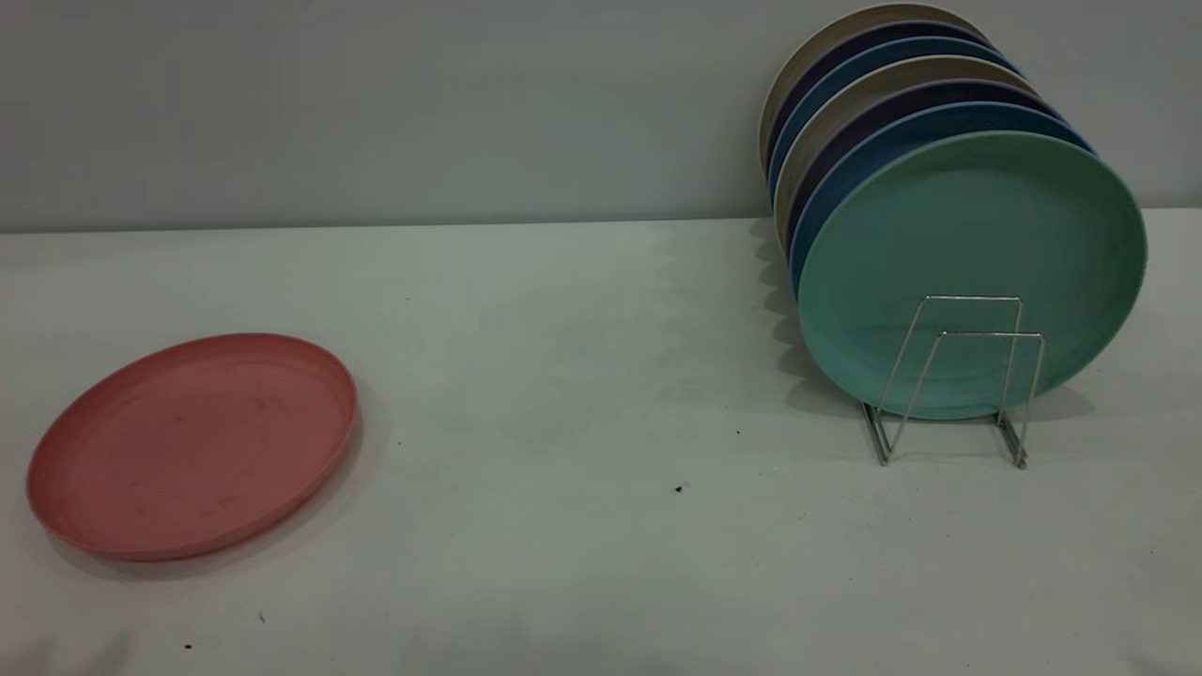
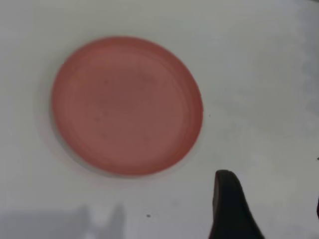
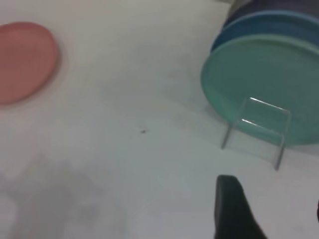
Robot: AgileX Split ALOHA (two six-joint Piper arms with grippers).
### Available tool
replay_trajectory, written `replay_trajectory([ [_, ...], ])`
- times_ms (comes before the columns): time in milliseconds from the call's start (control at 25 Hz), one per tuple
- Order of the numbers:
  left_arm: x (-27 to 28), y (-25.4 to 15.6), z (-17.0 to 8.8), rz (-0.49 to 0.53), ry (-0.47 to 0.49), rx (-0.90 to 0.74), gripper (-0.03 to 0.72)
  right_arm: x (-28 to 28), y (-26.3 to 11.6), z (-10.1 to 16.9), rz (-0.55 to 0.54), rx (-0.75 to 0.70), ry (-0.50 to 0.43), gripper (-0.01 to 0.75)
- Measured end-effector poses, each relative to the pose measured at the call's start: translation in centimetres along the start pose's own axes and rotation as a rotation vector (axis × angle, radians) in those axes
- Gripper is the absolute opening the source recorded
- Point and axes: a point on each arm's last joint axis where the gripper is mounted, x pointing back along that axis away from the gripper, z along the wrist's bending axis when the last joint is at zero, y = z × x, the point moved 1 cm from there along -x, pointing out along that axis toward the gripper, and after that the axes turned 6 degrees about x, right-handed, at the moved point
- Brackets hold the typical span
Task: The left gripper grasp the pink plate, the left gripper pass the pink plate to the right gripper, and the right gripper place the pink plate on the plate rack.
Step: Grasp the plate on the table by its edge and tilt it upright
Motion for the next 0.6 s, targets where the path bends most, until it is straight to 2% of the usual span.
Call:
replay_trajectory([
  [120,-1.5,0.0,0.0,0.041,-0.005,0.080,0.444,-0.6,0.0,-0.2,0.020,-0.010,0.011,0.429],
  [160,-5.2,-0.1,0.7,0.101,0.040,0.182,0.444,-1.0,0.0,-0.3,0.033,-0.014,0.016,0.431],
  [400,-8.8,-1.1,2.4,0.202,0.127,0.266,0.444,-1.0,0.0,-0.3,0.034,-0.013,0.017,0.431],
  [600,-8.9,-0.3,5.5,0.173,0.202,0.345,0.444,-1.0,-0.1,-0.2,0.037,-0.011,0.021,0.431],
])
